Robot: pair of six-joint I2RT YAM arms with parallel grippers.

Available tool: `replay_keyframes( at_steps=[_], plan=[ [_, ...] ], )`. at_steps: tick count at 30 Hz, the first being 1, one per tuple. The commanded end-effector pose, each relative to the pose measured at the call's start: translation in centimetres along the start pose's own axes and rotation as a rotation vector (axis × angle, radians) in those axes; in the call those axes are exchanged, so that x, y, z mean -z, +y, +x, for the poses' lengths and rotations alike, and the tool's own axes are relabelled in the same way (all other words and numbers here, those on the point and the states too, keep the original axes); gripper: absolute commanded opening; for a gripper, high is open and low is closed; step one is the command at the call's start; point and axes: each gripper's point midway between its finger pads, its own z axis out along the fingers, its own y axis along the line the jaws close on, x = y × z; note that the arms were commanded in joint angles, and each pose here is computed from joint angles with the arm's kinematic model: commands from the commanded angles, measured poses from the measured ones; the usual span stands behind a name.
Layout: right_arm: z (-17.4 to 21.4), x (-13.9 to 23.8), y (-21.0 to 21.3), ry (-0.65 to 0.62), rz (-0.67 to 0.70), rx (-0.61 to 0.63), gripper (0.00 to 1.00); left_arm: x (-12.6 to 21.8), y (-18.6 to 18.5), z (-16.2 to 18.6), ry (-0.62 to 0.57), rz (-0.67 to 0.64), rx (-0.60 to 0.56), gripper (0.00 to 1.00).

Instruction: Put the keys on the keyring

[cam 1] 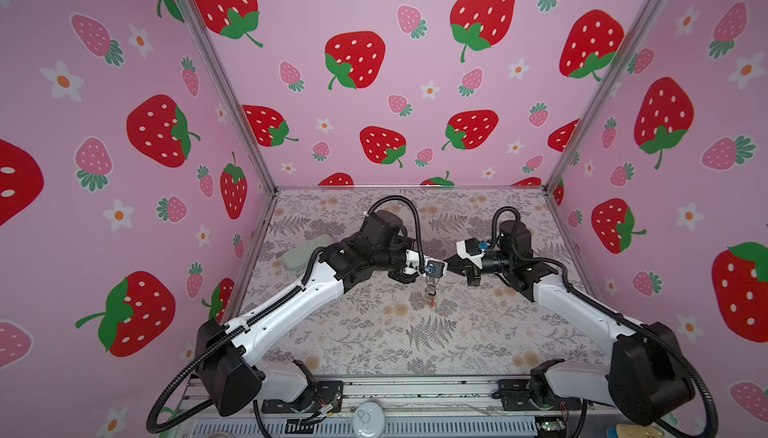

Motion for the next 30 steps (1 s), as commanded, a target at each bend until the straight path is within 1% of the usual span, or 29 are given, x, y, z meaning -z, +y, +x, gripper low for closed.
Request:
replay_keyframes(
  at_steps=[1, 5, 9, 13, 15, 23, 27, 30],
  plan=[
    [-0.8, -0.2, 0.6, -0.031, -0.055, 0.047, 0.0, 1.1, 2.0, -1.7, -0.072, -0.024, -0.033, 0.0],
    [-0.6, -0.3, 0.6, -0.03, -0.058, 0.05, 0.0, 0.9, 2.4, -1.9, -0.105, -0.012, -0.026, 0.0],
    [-0.5, -0.4, 0.5, -0.032, -0.061, 0.06, 0.0, 0.7, 2.2, -2.3, -0.136, 0.042, -0.005, 0.0],
    [-0.7, -0.5, 0.3, -0.038, -0.067, 0.07, 0.0, 0.5, 1.6, -2.5, -0.158, 0.084, -0.032, 0.0],
    [-0.9, -0.5, 0.3, -0.044, -0.072, 0.079, 0.0, 0.4, 1.4, -2.6, -0.167, 0.094, -0.026, 0.0],
    [-1.1, -0.5, 0.7, -0.061, -0.091, 0.109, 0.0, 0.0, 1.5, -2.2, -0.163, 0.113, -0.006, 0.0],
    [-1.1, -0.5, 0.9, -0.063, -0.1, 0.114, 0.0, -0.2, 1.8, -1.5, -0.136, 0.1, -0.02, 0.0],
    [-1.1, -0.6, 1.0, -0.068, -0.109, 0.115, 0.0, -0.5, 2.3, -1.5, -0.138, 0.097, -0.03, 0.0]
  ],
)
